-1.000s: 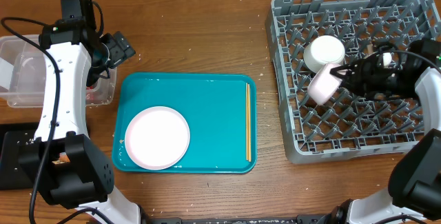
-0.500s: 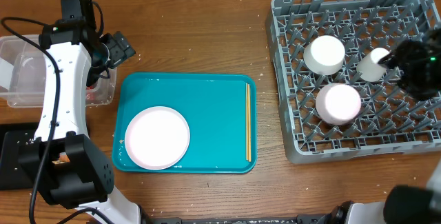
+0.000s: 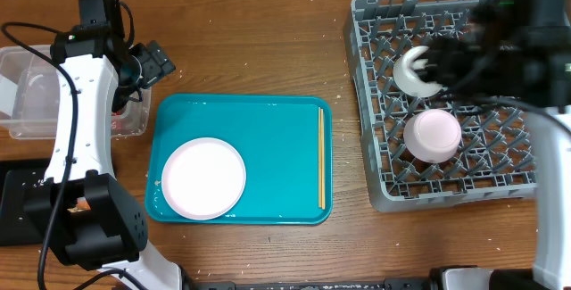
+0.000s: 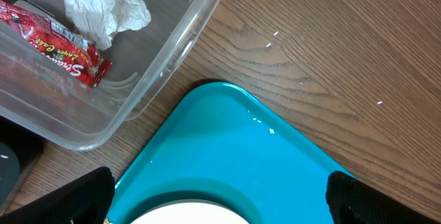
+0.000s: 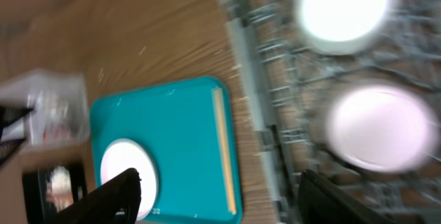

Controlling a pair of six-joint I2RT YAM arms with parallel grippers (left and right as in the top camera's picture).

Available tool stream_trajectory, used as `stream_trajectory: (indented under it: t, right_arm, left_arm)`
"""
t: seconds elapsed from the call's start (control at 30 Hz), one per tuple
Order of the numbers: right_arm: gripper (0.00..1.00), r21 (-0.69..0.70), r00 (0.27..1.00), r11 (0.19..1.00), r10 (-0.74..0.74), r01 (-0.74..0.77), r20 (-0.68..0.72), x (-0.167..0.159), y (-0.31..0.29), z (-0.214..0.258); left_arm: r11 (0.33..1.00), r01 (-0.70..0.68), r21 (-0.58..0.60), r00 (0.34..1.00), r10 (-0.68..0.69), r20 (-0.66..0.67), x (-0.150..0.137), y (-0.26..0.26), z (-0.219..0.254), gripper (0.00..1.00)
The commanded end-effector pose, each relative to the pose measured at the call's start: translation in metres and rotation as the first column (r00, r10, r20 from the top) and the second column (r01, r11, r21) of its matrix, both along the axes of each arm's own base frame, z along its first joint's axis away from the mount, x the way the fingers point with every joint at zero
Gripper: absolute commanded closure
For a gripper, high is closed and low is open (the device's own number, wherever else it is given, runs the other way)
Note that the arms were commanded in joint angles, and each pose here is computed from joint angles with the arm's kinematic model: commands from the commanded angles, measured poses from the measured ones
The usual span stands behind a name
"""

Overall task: Sort waste into correct bins and load items into the dishwasher
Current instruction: 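Move the right gripper to the chopsticks on the teal tray and grasp them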

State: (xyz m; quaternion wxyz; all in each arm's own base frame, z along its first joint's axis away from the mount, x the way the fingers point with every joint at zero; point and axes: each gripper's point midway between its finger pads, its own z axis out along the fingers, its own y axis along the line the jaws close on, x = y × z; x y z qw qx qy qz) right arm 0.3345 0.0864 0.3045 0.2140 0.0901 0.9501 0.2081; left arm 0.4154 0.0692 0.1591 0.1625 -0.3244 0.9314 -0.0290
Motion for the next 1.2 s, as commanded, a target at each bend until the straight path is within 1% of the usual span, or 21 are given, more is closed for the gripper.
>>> stream_trajectory:
  t: [0.0,0.07,0.13,0.3,0.47,0.57,0.73,1.17]
  right_arm:
    - [0.24,-0.057,0.998,0.998,0.026,-0.030,-0.061,0.003,0.032,-0.030]
    - [0.22,-0.083,0.995,0.996,0.034,-0.041,-0.088,0.007,0.052,-0.050]
    - [0.22,-0.092,0.990,0.992,0.077,-0.088,-0.120,0.010,0.076,-0.073]
    - [0.26,-0.133,0.951,0.971,0.157,-0.198,-0.268,0.009,0.120,-0.140]
    - [0.29,-0.169,0.900,0.948,0.186,-0.270,-0.395,0.003,0.142,-0.199]
    - [0.30,-0.186,0.872,0.938,0.184,-0.294,-0.454,-0.002,0.146,-0.226]
    - [0.30,-0.191,0.843,0.929,0.184,-0.317,-0.505,-0.007,0.150,-0.249]
    - [0.30,-0.153,0.839,0.931,0.217,-0.332,-0.500,-0.012,0.163,-0.273]
  left_arm:
    - [1.000,-0.004,0.016,1.000,0.004,0.014,0.003,0.004,0.005,0.00]
    - [1.000,-0.004,0.016,1.000,0.004,0.014,0.003,0.004,0.005,0.00]
    - [1.000,-0.004,0.016,1.000,0.004,0.014,0.003,0.004,0.005,0.00]
    - [1.000,-0.004,0.016,1.000,0.004,0.014,0.003,0.004,0.005,0.00]
    - [1.000,-0.004,0.016,1.000,0.004,0.014,0.003,0.004,0.005,0.00]
    - [1.000,-0.004,0.016,1.000,0.004,0.014,0.003,0.004,0.005,0.00]
    - [1.000,-0.004,0.016,1.000,0.004,0.014,0.003,0.004,0.005,0.01]
    - [1.000,-0.004,0.016,1.000,0.004,0.014,0.003,0.004,0.005,0.00]
